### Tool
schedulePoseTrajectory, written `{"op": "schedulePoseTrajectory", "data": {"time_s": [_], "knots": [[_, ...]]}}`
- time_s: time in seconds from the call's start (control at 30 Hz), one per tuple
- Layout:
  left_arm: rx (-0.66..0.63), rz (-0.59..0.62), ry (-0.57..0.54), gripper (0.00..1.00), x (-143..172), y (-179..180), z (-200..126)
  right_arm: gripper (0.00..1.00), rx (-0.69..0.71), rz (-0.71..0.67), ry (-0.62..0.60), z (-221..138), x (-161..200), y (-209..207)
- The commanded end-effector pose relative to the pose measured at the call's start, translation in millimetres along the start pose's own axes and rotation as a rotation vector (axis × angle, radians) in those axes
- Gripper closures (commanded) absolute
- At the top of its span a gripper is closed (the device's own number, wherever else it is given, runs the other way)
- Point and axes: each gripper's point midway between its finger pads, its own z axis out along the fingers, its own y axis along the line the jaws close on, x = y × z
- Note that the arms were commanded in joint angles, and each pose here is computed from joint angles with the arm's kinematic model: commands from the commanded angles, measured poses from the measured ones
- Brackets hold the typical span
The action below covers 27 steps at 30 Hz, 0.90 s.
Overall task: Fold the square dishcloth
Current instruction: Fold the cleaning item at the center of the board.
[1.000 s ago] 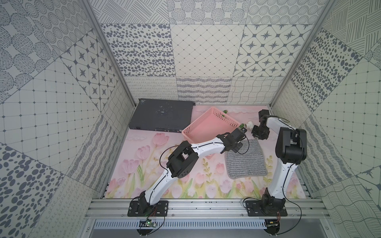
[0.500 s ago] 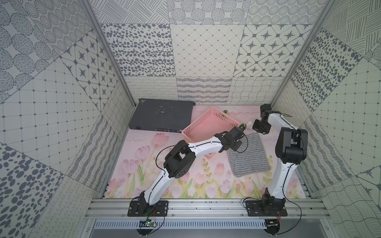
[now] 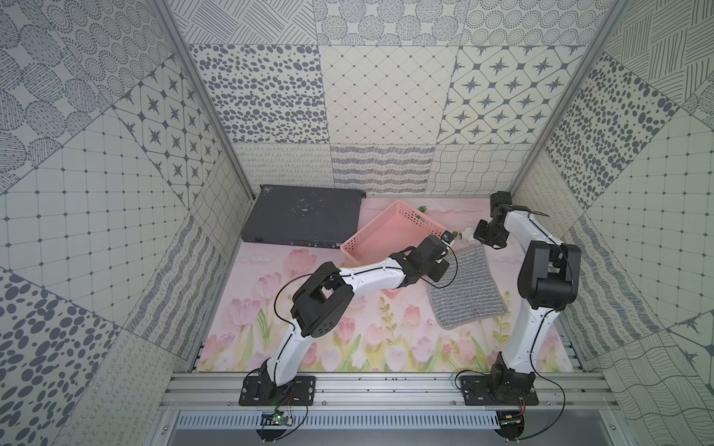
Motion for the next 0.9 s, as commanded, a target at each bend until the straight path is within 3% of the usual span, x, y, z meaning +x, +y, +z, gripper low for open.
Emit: {"op": "schedulePoseTrajectory", "data": {"time_s": [0.0, 0.23, 0.57, 0.87], "knots": [[0.125, -0.024, -0.141, 1.00, -34.8, -21.4, -24.1, 0.96, -0.027, 0.000, -0.067, -25.9, -6.4, -0.6], [0.159, 0.053, -0.136, 1.00, -20.5, -43.4, -33.8, 0.96, -0.050, 0.019, -0.088, -38.7, 6.4, -5.1], [0.217, 0.218, -0.223, 1.00, -2.6, -84.6, -59.4, 0.96, -0.080, 0.098, -0.097, -51.3, 38.8, -23.7], [0.256, 0.186, -0.179, 1.00, 22.9, -113.3, -63.6, 0.95, -0.034, 0.175, -0.077, -47.4, 66.6, -56.5]]}}
